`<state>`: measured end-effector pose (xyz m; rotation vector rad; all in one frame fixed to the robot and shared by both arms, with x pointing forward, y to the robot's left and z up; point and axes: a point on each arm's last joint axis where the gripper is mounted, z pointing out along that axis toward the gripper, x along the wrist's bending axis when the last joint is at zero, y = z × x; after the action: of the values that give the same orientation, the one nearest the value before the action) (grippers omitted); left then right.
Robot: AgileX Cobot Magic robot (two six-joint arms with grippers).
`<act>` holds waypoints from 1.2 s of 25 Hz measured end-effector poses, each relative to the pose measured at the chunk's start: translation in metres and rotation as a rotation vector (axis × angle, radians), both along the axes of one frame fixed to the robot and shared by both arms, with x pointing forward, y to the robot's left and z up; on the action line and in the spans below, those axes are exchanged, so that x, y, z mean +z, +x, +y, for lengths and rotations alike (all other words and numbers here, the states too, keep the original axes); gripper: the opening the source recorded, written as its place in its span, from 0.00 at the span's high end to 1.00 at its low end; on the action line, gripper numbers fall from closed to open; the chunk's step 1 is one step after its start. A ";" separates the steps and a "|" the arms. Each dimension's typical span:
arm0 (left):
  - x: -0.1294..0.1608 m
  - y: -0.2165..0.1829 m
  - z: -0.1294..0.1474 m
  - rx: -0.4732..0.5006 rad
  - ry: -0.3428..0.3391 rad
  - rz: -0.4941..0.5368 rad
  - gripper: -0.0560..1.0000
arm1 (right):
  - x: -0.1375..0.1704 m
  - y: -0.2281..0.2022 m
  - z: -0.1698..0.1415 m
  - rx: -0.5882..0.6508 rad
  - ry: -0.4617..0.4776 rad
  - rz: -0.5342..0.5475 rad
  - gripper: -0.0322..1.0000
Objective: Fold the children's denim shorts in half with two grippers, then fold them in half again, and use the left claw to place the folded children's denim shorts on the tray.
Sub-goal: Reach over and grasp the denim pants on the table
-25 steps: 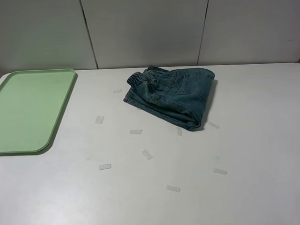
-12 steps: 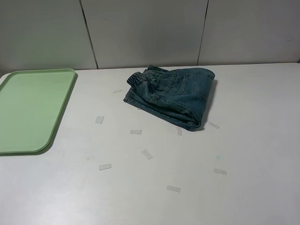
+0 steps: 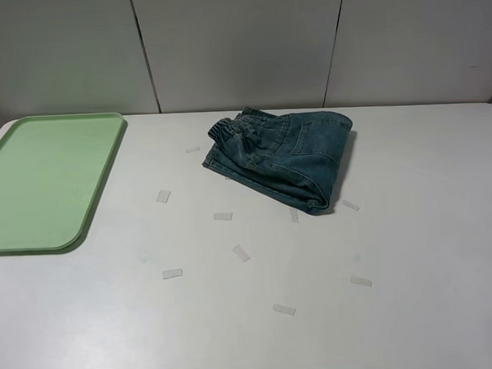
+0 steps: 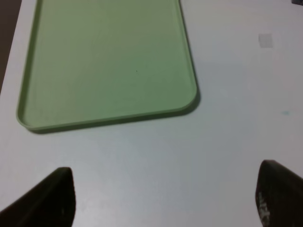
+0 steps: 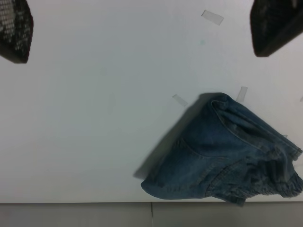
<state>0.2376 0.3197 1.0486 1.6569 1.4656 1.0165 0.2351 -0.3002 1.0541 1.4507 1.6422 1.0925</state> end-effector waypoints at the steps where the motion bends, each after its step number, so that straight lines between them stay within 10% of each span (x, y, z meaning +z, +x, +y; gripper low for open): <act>1: 0.000 0.000 0.000 0.000 0.000 0.000 0.22 | 0.000 0.000 0.000 0.000 0.000 0.000 0.30; 30: 0.001 0.002 -0.009 -0.062 -0.090 0.007 0.22 | 0.000 0.000 0.000 0.000 0.000 0.000 0.30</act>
<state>0.2394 0.3105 1.0500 1.6333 1.4345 0.8985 0.2351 -0.3002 1.0541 1.4507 1.6422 1.0925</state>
